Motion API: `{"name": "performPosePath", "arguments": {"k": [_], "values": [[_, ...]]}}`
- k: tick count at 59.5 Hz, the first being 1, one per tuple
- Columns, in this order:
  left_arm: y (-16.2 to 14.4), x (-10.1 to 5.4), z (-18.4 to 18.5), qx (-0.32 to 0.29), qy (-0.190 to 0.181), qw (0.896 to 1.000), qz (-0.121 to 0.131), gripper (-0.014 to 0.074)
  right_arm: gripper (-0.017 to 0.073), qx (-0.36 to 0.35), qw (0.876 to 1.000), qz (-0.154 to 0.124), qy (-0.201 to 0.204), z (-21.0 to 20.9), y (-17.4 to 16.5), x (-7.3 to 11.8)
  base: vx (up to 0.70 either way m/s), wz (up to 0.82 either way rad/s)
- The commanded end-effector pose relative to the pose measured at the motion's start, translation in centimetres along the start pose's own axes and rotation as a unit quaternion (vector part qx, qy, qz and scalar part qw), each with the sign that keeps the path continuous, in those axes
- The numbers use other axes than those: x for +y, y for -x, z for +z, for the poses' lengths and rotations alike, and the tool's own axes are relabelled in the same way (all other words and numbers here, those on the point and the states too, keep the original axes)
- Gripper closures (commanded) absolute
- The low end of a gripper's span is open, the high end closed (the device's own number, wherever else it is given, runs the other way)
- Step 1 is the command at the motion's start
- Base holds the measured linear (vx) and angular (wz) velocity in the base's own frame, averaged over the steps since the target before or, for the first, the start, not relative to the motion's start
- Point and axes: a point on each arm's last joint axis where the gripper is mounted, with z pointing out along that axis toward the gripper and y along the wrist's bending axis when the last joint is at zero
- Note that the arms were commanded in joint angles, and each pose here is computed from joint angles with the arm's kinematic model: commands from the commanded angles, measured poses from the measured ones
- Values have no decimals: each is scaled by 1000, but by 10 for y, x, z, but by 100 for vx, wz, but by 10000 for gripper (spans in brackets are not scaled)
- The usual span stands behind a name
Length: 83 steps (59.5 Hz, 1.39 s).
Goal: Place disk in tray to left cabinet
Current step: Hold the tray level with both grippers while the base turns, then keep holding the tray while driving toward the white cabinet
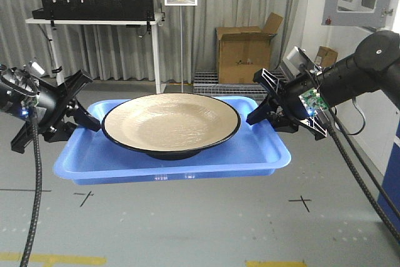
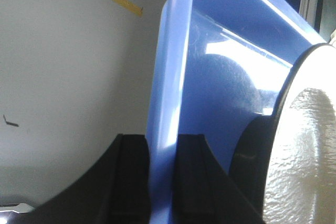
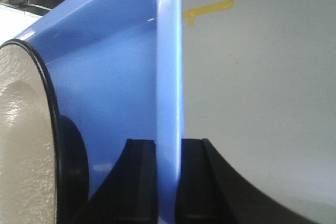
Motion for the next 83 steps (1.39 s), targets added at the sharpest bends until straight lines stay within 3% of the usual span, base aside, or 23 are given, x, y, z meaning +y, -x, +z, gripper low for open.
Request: {"name": "performPosePath", "arguments": {"k": [1, 83], "values": [[-23, -49, -29, 17, -125, 992, -5, 594, 563, 9, 992, -14, 124, -33, -17, 57, 67, -6], [-23, -49, -29, 17, -126, 992, -5, 594, 563, 7, 992, -14, 124, -33, -17, 57, 65, -3]]}}
